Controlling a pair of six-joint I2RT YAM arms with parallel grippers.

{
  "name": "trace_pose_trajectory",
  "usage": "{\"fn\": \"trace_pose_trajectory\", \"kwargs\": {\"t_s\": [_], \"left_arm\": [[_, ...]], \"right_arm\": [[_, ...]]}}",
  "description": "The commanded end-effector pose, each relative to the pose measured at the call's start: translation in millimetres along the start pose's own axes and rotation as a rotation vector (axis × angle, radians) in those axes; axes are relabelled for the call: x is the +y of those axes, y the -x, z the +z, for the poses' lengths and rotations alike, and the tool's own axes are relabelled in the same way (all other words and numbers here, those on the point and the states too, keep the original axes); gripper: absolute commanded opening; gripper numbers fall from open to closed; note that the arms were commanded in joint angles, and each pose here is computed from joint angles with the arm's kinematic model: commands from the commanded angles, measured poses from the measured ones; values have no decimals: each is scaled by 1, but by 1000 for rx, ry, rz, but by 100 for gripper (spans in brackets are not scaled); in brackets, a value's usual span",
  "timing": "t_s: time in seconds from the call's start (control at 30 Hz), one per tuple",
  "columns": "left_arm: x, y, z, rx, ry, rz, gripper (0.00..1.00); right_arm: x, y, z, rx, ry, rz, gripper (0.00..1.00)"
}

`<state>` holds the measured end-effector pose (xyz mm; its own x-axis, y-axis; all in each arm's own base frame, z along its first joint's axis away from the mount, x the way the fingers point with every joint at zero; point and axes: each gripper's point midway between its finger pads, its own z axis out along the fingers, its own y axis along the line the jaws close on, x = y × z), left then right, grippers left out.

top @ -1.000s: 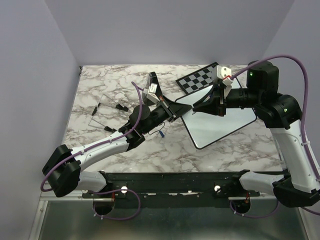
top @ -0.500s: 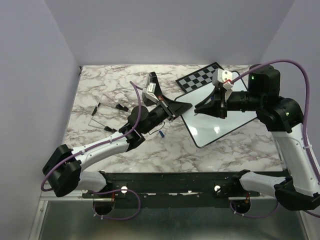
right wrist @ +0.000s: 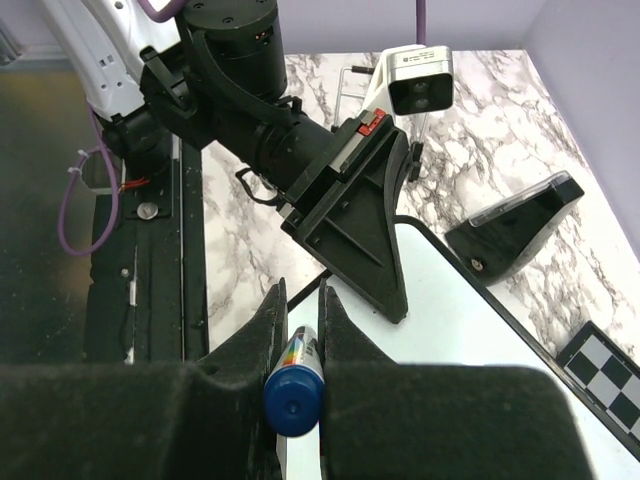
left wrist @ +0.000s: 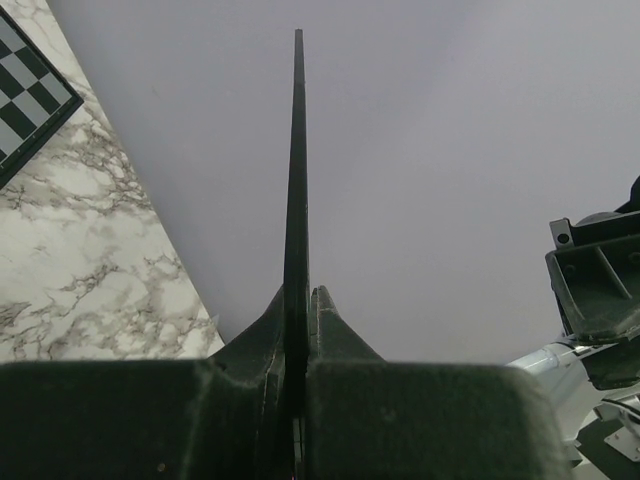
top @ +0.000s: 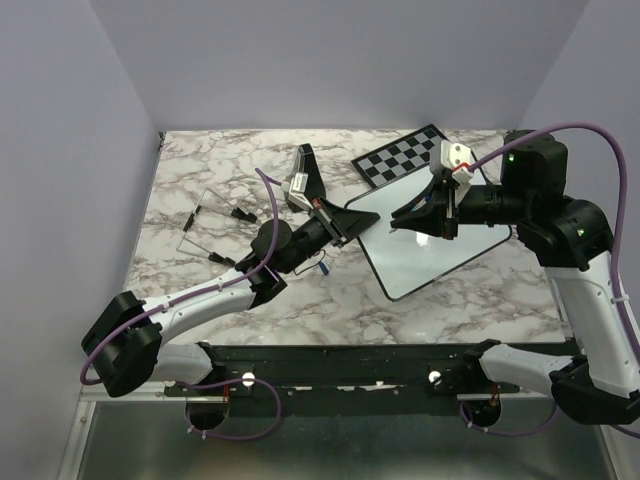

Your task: Write a sentence on the whiteboard

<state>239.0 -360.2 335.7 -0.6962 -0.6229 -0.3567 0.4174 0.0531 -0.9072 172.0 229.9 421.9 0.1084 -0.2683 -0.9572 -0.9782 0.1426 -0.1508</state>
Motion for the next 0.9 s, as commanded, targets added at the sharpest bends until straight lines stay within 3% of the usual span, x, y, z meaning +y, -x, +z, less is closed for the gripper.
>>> {"fn": "trace_pose_trajectory", "kwargs": {"t_s": [0.0, 0.87], "left_arm": [[-62, 24, -8, -88, -203, 2, 0], [-67, 22, -4, -81, -240, 7, 0]], "right_arm": [[1, -1, 3, -2, 9, 6, 1], [-14, -7, 15, -2, 0, -13, 1]]}}
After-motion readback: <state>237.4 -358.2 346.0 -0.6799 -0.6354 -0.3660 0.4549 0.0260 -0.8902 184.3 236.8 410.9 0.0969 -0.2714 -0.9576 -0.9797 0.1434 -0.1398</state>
